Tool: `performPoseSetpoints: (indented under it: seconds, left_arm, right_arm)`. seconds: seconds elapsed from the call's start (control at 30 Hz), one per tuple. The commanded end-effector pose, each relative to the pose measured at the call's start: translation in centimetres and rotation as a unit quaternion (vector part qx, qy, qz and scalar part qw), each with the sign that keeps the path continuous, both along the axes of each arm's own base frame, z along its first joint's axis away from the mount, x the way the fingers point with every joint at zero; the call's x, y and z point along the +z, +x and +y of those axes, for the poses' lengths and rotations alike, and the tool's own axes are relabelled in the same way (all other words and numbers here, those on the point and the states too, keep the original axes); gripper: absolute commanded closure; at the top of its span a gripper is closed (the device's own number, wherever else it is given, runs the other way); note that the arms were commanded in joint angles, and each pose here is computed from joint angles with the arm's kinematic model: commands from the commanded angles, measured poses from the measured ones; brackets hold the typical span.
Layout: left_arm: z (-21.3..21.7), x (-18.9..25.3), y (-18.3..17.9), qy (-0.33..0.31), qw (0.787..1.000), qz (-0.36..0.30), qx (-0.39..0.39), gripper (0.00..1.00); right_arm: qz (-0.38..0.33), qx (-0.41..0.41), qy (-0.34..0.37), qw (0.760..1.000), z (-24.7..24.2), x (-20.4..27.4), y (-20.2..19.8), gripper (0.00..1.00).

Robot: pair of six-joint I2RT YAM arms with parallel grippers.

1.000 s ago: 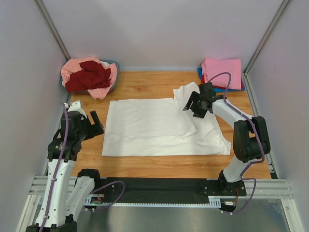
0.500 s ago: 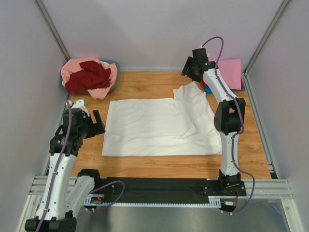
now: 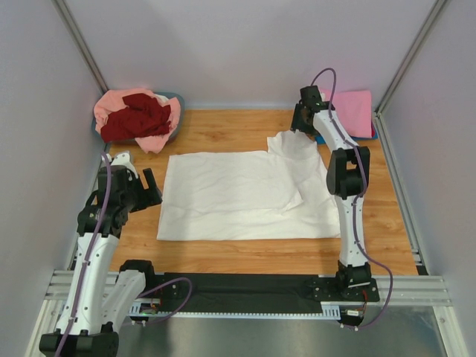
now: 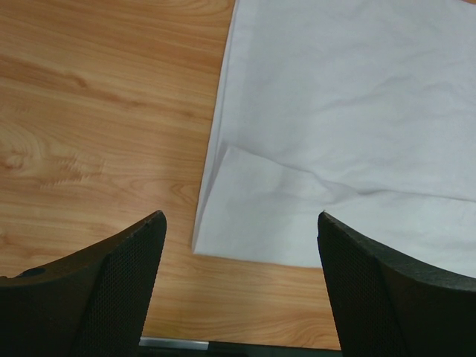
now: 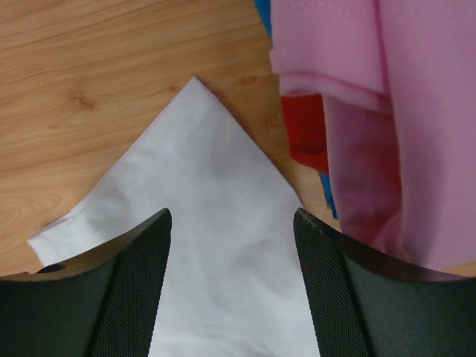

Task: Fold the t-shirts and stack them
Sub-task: Fold the tshirt

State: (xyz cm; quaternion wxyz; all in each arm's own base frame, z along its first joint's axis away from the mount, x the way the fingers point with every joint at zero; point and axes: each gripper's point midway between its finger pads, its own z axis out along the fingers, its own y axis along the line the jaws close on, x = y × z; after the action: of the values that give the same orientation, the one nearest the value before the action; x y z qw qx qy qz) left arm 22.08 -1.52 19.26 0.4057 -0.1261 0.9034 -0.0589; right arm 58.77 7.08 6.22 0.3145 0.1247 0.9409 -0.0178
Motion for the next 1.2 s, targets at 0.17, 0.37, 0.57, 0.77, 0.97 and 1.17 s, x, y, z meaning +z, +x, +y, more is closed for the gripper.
performPoseSetpoints:
  seconds: [0.17, 0.37, 0.57, 0.77, 0.97, 1.17]
  left_arm:
    - [0.1, 0.5, 0.6, 0.005, 1.0, -0.016, -0.007, 0.12]
    - [0.1, 0.3, 0.7, 0.005, 1.0, -0.013, -0.007, 0.12]
    - [0.2, 0.0, 0.8, 0.005, 1.0, -0.006, -0.005, 0.12]
    - [0.3, -0.1, 0.8, 0.004, 1.0, -0.001, -0.001, 0.12]
    - [-0.7, -0.6, 2.0, -0.015, 1.0, 0.016, -0.022, 0.15]
    - [-0.9, 0.7, 8.6, -0.026, 1.0, 0.016, 0.002, 0.24]
  right_arm:
    - [-0.057, 0.022, -0.018, 0.998, 0.3, 0.0, 4.6, 0.32]
    - [-0.031, 0.028, 0.015, 0.999, 1.7, -2.7, 4.4, 0.4]
    - [0.017, 0.038, 0.039, 0.998, 3.2, -5.2, 2.4, 0.71]
    - [0.002, 0.039, 0.034, 0.999, 3.3, -4.2, 2.7, 1.0]
    - [-0.075, 0.051, 0.072, 0.993, 4.5, 3.2, 3.1, 1.0]
    - [-0.156, 0.053, 0.104, 0.981, 5.4, 8.8, 0.8, 1.0]
